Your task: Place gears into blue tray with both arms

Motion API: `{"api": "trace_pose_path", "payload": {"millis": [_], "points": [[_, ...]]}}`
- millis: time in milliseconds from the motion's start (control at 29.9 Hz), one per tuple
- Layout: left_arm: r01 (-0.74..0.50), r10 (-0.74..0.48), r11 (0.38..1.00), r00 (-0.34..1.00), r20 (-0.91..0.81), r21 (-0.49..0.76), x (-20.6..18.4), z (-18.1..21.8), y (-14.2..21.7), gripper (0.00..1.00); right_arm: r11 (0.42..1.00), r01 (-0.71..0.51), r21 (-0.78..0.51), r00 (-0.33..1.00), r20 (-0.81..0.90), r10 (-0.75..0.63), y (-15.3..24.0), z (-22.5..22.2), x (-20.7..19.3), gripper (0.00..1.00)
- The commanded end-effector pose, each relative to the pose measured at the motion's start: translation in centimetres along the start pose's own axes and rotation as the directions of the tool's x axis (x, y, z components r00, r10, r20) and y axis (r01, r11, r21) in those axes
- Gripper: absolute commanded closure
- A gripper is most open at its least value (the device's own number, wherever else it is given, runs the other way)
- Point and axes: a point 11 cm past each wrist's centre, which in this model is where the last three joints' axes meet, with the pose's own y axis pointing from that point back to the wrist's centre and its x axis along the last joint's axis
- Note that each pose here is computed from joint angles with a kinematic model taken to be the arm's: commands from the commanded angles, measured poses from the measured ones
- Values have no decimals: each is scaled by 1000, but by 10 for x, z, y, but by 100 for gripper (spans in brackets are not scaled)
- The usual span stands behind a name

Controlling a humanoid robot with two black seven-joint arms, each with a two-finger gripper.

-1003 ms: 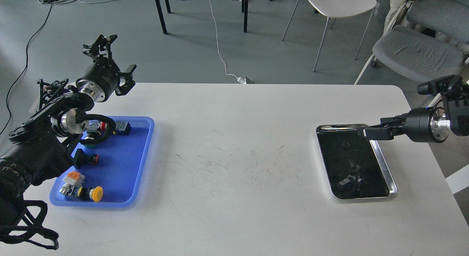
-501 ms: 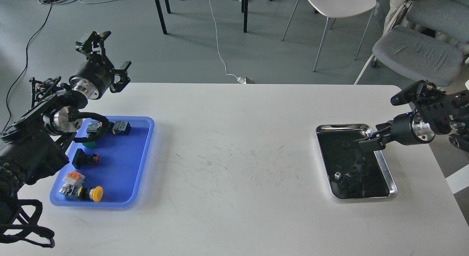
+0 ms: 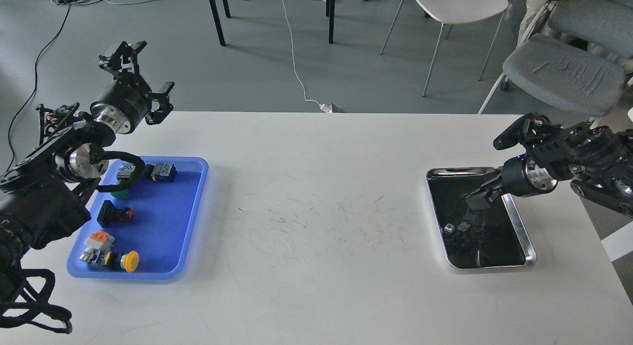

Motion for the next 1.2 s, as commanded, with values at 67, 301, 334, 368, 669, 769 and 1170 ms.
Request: {"api": "trace_pose_path", "payload": {"millis": [67, 301, 334, 368, 669, 769, 1170], "points": [[-1, 1, 1000, 1000, 0, 1, 1, 0, 0, 1, 1000, 17, -24, 1000, -1, -17, 1, 7, -5, 19], [-2, 2, 1000, 1000, -2, -1, 1, 0, 0, 1, 999, 19, -28, 1000, -8, -20, -6, 6, -4, 20], [-3, 3, 1000, 1000, -1, -2, 1, 1, 1, 1, 999, 19, -26, 1000, -11, -19, -7, 4, -2, 20], [-3, 3, 1000, 1000, -1, -2, 1, 1, 1, 1, 1000, 19, -20, 1000, -15, -19, -9, 2, -1, 21], [-8, 8, 1000, 1000, 0, 5, 7, -2, 5, 1, 1000, 21, 9, 999, -43, -21, -19, -13, 8, 25], [-9, 9, 1000, 1000, -2, 7, 7, -4, 5, 1, 1000, 24, 9, 999, -42, -24, -19, -13, 6, 25], [-11, 11, 1000, 1000, -2, 8, 8, -4, 6, 1, 999, 49, -2, 998, -32, -49, -23, -9, -7, 30]]}}
